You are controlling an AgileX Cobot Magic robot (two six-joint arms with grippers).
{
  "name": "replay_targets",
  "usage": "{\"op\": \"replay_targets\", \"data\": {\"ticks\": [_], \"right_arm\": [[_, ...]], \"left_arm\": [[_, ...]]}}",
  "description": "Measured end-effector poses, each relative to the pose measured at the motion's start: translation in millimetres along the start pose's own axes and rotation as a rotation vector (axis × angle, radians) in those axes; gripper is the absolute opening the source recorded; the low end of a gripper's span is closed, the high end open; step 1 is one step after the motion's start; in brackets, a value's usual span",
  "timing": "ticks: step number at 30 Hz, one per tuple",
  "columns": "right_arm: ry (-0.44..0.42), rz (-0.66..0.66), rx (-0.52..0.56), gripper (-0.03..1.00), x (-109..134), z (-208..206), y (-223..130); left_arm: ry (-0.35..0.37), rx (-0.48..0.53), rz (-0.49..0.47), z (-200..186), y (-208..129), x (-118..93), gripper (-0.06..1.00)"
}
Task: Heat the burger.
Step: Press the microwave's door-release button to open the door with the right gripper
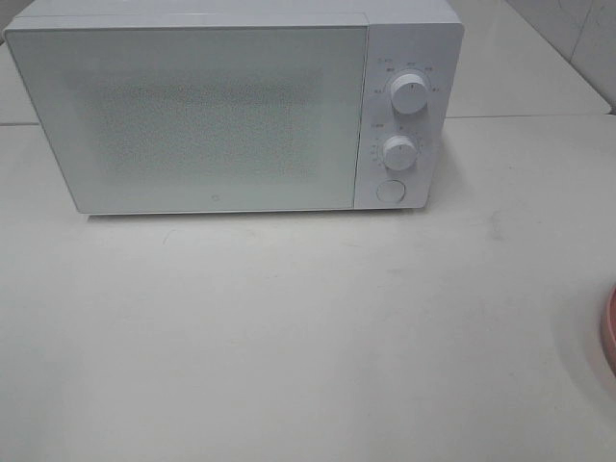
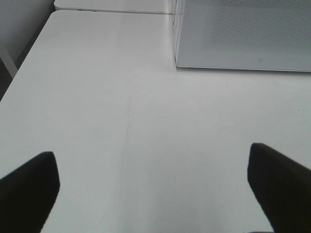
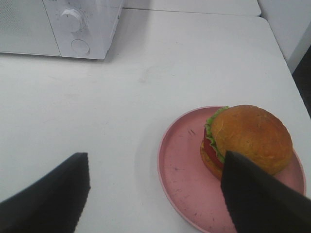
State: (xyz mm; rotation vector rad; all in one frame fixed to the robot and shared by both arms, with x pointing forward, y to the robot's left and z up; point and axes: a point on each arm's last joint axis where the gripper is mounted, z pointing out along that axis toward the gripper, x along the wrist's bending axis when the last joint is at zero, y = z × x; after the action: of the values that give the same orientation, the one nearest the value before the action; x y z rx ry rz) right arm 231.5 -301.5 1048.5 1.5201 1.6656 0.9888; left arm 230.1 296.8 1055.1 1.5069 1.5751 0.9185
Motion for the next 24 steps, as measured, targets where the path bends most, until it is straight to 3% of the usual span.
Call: {"op": "replay_targets", "data": {"ticks": [24], "right_arm": [[0.015,0.008,-0.011,0.75,1.3,-0.7,1.3]], "left_arm": [[0.0,0.0,0.0,0.0,0.0,0.0,0.97]]}}
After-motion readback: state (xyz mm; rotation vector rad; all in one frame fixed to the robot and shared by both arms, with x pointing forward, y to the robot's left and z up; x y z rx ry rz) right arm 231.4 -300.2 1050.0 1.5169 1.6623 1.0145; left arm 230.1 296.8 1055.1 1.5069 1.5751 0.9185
